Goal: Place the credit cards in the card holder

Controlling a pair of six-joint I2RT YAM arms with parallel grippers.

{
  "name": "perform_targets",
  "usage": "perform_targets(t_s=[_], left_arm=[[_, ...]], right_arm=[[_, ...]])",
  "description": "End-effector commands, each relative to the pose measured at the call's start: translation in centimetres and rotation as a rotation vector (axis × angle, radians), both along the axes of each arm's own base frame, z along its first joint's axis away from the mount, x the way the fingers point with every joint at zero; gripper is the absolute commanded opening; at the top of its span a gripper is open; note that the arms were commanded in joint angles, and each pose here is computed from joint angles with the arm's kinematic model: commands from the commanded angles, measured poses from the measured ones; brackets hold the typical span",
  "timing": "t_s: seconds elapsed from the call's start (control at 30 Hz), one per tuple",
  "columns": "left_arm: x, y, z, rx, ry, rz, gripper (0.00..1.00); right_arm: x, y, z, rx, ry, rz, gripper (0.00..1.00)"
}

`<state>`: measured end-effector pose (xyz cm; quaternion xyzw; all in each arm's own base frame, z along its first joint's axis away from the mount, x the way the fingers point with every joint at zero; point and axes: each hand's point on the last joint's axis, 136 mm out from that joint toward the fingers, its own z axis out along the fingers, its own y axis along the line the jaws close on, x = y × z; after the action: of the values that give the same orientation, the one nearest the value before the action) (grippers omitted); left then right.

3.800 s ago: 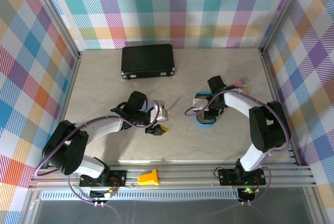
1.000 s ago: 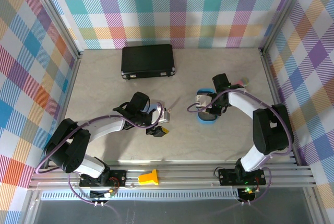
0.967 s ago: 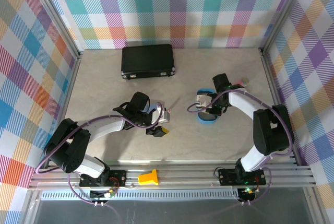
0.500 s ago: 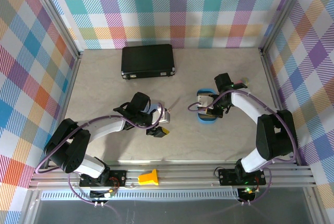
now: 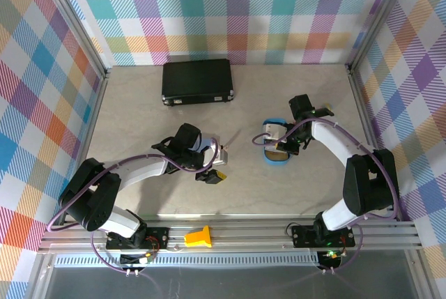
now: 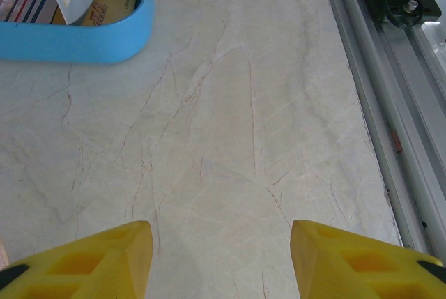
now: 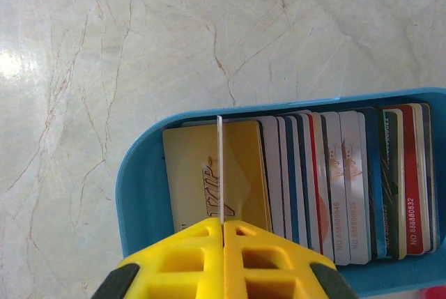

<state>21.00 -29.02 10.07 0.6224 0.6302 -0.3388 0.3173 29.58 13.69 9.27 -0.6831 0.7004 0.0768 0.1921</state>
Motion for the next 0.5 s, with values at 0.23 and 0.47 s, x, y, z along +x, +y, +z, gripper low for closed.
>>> perform_targets(t_s=[0.23, 0.47], left_arm=[[-0.4, -0.5, 0.2, -0.004, -0.001, -0.037, 0.55], [-0.1, -0.8, 0.9, -0.042, -0.015, -0.016, 0.56]], right_arm=[[0.2, 0.6, 2.3, 0.079, 0.007, -0.034, 0.0], [-0.3, 0.6, 3.7, 0.134, 0.0, -0.075, 0.0]])
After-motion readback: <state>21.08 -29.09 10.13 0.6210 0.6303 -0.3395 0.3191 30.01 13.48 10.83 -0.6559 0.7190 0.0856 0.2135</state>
